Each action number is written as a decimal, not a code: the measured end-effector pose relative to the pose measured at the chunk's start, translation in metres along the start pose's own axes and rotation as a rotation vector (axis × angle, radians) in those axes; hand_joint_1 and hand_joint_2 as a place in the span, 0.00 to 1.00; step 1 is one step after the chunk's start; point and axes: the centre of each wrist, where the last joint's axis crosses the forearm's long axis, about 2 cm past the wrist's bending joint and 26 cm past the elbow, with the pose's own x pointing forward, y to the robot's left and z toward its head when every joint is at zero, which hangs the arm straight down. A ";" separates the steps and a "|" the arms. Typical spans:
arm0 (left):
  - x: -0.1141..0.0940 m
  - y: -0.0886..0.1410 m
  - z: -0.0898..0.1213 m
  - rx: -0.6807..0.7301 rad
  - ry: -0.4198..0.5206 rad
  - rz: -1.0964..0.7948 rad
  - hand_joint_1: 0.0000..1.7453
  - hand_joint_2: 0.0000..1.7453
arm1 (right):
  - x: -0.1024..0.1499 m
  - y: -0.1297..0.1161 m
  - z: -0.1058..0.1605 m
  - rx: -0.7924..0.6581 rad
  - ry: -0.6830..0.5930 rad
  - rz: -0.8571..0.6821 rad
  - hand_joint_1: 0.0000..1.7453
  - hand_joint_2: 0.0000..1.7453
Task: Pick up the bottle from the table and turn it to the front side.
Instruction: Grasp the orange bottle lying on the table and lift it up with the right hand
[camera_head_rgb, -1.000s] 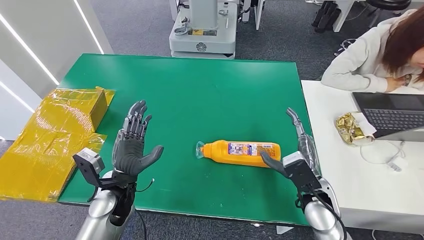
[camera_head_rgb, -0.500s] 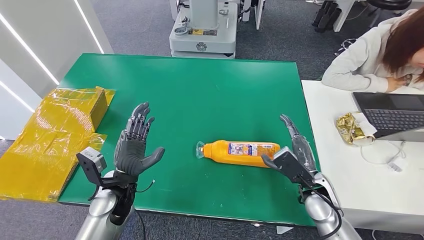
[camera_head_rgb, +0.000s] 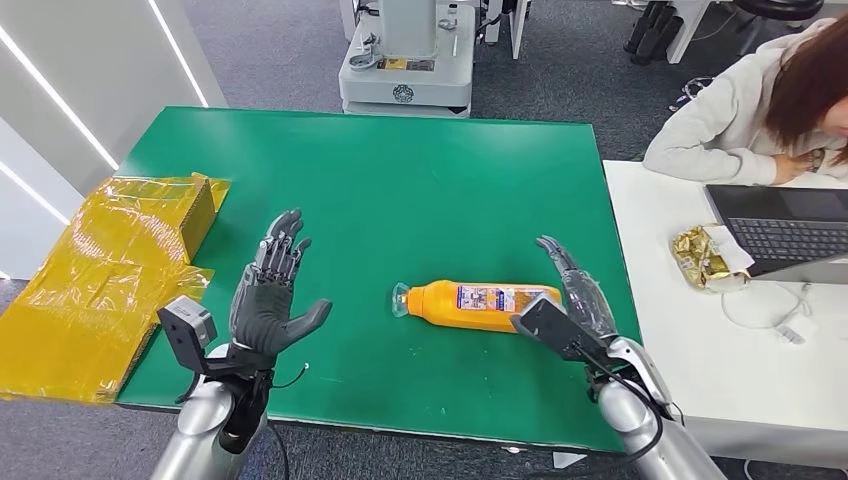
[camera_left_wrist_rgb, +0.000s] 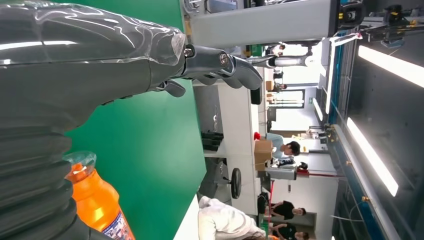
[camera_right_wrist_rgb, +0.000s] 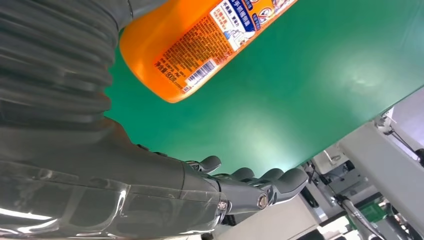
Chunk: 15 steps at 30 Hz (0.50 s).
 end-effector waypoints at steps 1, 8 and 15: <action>0.000 0.000 0.001 0.000 0.004 -0.001 0.00 1.00 | 0.001 0.000 -0.001 0.001 -0.004 0.008 0.00 1.00; -0.001 -0.001 0.003 -0.009 0.016 0.002 0.00 1.00 | 0.014 -0.013 -0.023 0.051 -0.026 0.101 0.00 1.00; -0.001 -0.001 0.003 -0.014 0.015 0.014 0.00 1.00 | 0.022 -0.023 -0.046 0.137 -0.024 0.177 0.00 1.00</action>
